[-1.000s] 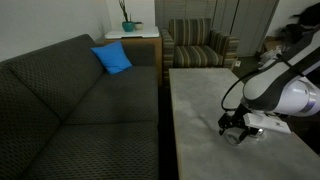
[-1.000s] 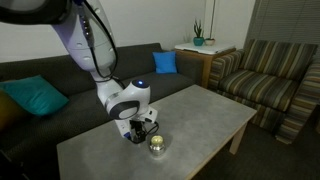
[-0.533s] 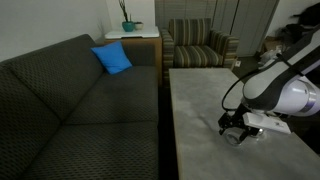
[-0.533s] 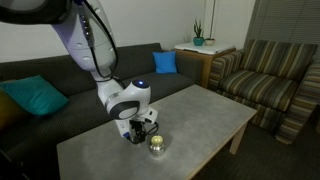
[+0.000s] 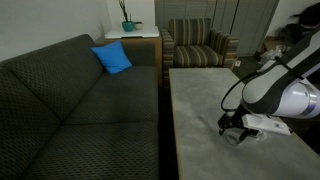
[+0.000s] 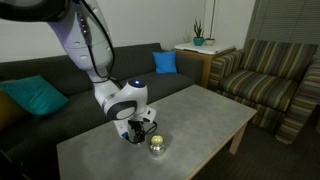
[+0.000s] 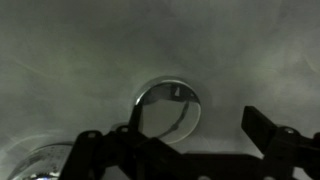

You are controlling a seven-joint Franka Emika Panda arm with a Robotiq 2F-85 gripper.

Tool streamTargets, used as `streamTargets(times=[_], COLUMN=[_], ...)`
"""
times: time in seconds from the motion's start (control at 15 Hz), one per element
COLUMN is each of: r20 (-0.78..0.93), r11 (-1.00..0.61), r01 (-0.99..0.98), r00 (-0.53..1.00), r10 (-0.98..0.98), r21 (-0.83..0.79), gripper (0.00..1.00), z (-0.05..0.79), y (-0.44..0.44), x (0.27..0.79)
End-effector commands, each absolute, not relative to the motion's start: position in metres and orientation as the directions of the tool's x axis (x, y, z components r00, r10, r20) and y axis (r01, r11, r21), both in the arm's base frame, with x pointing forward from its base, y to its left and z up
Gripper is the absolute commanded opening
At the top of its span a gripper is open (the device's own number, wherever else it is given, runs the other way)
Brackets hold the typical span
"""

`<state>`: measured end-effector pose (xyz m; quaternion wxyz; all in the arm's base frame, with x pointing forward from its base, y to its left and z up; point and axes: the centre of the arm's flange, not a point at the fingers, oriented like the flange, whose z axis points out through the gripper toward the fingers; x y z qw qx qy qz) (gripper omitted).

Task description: Use the silver lid to cover the silver tin

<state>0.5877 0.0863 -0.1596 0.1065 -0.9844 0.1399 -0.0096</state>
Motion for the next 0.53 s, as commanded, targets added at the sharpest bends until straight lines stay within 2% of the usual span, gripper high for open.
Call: streamTargets(times=[0.0,0.47], r20=[0.021,0.029], r11=[-0.95,-0.953], r01=[-0.278,-0.289], r00=[0.959,0.956], r10=[-0.284,-0.292], r21=[-0.145,-0.087], gripper=[1.0,1.0], z=[-0.174,-0.168], y=[0.087,0.085], x=[0.553,0.528])
